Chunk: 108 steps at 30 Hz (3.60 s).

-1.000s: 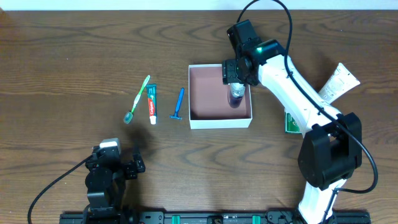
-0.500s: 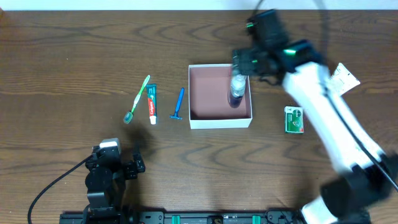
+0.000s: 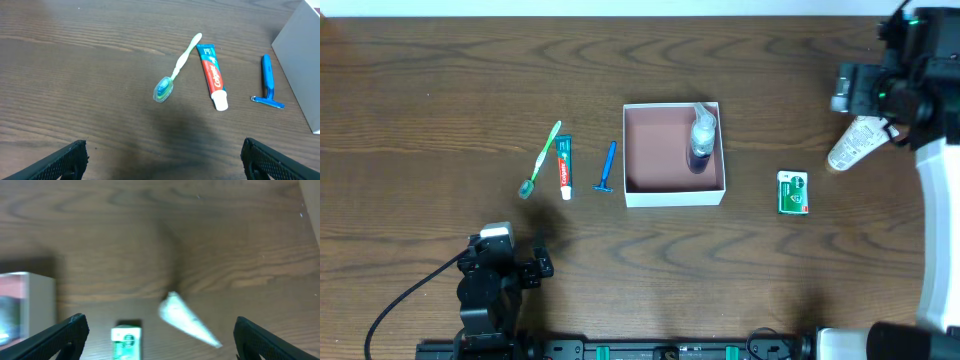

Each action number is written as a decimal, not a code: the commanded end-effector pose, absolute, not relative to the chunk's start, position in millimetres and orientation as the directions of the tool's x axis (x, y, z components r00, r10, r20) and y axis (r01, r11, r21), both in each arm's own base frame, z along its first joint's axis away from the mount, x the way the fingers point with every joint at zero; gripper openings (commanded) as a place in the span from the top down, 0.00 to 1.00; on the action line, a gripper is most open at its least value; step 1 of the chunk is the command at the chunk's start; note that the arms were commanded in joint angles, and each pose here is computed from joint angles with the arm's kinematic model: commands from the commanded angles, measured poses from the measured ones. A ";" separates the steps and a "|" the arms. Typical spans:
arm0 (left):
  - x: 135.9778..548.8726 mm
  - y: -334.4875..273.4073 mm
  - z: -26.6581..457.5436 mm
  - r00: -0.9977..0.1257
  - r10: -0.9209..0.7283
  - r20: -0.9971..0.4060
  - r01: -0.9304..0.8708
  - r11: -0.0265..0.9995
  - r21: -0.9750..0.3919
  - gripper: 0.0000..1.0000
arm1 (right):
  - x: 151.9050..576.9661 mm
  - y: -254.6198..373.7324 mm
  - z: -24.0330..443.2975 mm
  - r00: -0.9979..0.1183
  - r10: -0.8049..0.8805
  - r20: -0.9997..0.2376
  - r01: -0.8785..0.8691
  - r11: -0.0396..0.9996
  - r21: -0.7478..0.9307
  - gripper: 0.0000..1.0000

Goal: Pack container
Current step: 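Move the right gripper to the white lotion tube and grasp it, then place the lotion tube upright in the box's left corner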

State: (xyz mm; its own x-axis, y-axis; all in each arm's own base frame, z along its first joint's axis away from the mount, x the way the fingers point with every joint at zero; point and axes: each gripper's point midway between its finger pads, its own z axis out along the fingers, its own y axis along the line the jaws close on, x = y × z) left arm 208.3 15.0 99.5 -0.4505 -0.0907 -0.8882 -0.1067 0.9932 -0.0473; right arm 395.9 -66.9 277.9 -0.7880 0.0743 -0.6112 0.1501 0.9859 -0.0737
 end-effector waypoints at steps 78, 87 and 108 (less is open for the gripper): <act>208.0 14.2 92.8 -0.463 -0.105 -0.880 -0.111 0.992 -0.060 0.02 | 396.6 263.9 248.2 -0.761 -0.226 -0.609 -0.404 0.899 0.172 0.98; 208.0 14.2 92.8 -0.463 -0.105 -0.880 -0.111 0.992 -0.060 0.02 | 422.5 277.0 197.8 -0.786 -0.242 -0.568 -0.388 0.910 0.149 0.97; 208.0 14.2 92.8 -0.463 -0.105 -0.880 -0.111 0.992 -0.060 0.02 | 443.0 290.2 222.2 -0.686 -0.279 -0.672 -0.465 0.878 0.110 0.37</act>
State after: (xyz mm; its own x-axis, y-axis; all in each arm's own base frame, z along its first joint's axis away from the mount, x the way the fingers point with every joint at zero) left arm 208.3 15.0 99.5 -0.4505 -0.0907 -0.8882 -0.1067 0.9932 -0.0473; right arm 441.1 284.7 191.2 -0.7443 -0.2627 -0.6140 -0.4244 0.8959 0.1312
